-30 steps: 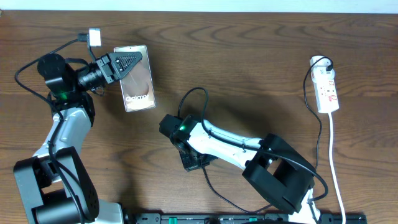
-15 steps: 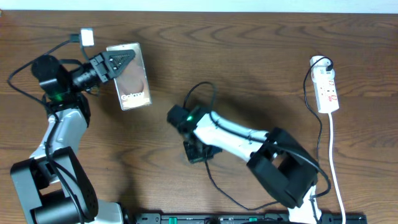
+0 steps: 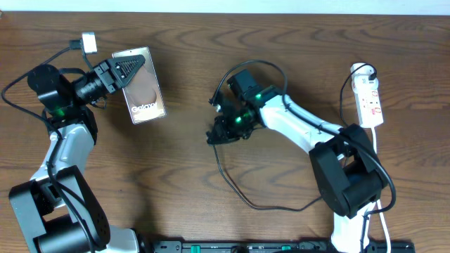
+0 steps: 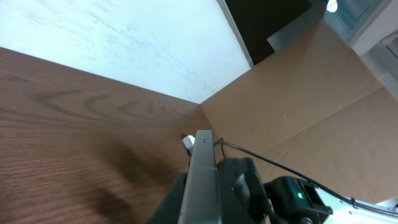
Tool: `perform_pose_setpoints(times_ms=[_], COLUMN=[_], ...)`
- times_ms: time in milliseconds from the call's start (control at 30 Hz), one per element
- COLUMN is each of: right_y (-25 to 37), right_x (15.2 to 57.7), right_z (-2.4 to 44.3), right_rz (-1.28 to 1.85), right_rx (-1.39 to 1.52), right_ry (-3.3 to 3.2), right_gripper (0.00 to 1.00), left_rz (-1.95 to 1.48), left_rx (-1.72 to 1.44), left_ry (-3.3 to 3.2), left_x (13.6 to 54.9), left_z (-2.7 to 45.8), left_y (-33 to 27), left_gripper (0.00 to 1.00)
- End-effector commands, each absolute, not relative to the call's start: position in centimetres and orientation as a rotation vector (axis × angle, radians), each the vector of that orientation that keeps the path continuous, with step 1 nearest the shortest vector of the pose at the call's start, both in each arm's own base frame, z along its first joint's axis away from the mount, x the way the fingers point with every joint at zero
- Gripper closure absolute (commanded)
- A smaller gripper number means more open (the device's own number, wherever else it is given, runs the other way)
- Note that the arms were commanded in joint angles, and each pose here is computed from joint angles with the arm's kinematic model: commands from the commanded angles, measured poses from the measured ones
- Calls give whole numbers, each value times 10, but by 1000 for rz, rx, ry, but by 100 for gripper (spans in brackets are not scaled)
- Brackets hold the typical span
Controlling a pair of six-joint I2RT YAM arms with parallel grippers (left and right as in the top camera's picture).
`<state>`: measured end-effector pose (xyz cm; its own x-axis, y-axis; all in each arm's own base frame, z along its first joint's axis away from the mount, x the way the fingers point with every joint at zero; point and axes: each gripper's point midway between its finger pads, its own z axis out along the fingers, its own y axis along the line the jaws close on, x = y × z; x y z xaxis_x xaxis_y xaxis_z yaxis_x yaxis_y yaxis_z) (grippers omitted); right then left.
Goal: Plug charger to phone and switch on socket
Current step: 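Lift the cable plug with the right gripper toward the phone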
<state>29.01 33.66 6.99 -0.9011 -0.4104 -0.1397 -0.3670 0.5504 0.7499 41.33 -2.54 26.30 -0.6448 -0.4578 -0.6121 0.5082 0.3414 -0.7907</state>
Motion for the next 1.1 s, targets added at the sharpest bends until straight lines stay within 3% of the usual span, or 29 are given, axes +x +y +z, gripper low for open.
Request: perform_pose_setpoints(times_ms=[0, 300, 1067], right_y=[349, 354, 376], right_x=[282, 286, 322], right_z=[123, 168, 198], right_rz=[-1692, -2072, -2202], right_rx=[973, 1242, 1187], right_ry=[-2478, -2222, -2255], right_gripper=[99, 99, 99], left_rz=[-1404, -1408, -1318], left_rx=[90, 86, -17], left_ry=[1731, 1732, 1605], left_x=[413, 413, 433], left_z=[280, 280, 307], left_y=[-25, -25, -14], left_gripper=[93, 93, 93])
